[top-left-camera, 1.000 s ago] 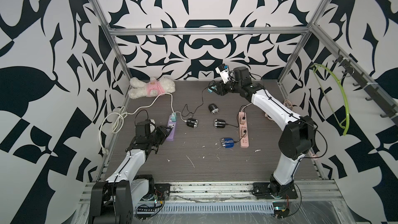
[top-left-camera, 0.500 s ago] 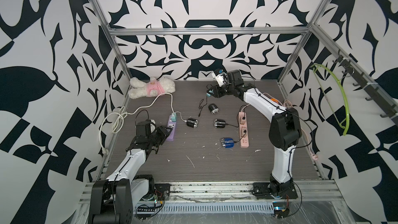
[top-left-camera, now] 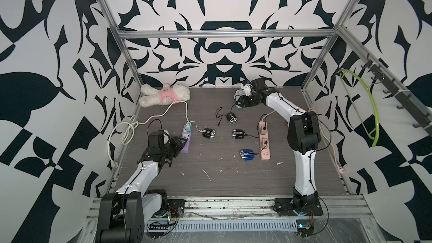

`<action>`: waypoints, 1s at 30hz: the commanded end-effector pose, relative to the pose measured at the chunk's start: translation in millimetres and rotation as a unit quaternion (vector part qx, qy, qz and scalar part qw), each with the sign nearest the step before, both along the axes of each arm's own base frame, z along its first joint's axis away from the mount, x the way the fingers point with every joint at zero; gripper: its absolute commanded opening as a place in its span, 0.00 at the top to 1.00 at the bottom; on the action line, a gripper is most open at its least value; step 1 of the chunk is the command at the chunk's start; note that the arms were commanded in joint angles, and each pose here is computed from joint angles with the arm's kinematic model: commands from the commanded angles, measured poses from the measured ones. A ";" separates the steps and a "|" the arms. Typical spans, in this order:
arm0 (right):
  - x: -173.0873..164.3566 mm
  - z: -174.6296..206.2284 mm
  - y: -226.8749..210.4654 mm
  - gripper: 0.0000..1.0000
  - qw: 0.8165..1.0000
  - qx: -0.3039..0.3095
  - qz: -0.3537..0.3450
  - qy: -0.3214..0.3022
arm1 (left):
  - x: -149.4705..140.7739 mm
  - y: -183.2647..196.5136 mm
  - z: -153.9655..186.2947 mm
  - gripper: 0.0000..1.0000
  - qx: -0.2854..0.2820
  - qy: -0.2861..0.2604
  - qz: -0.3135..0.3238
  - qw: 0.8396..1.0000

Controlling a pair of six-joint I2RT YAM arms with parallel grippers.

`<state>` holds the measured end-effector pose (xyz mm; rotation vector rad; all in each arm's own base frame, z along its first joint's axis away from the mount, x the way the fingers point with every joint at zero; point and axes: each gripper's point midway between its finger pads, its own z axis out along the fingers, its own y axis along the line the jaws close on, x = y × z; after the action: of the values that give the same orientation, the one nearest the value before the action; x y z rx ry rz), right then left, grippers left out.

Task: Unplug the electric shaver
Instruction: Place the plug at the center of the board.

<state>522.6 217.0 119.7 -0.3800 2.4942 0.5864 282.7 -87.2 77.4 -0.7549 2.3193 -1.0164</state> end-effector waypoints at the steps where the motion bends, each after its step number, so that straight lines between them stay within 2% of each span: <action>1: -3.1 6.8 -5.7 1.00 1.000 -0.011 -0.014 0.024 | 12.1 -2.2 14.6 0.49 0.004 -0.026 -0.007 1.000; 10: -16.1 -41.4 -10.9 1.00 0.993 -0.032 -0.009 0.114 | 15.7 -4.4 17.6 0.46 0.006 -0.030 -0.011 0.999; 20: -24.1 -72.1 -13.1 1.00 0.986 -0.042 -0.007 0.161 | 16.5 -7.0 16.2 0.45 0.007 -0.031 -0.015 0.999; 30: -28.1 -79.6 -11.6 0.97 0.984 -0.039 -0.013 0.176 | 19.2 -11.2 12.4 0.44 0.010 -0.029 -0.022 0.999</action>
<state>512.5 207.9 54.1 -0.3099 2.7677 0.5982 293.4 -96.9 82.2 -0.7014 2.3177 -1.0253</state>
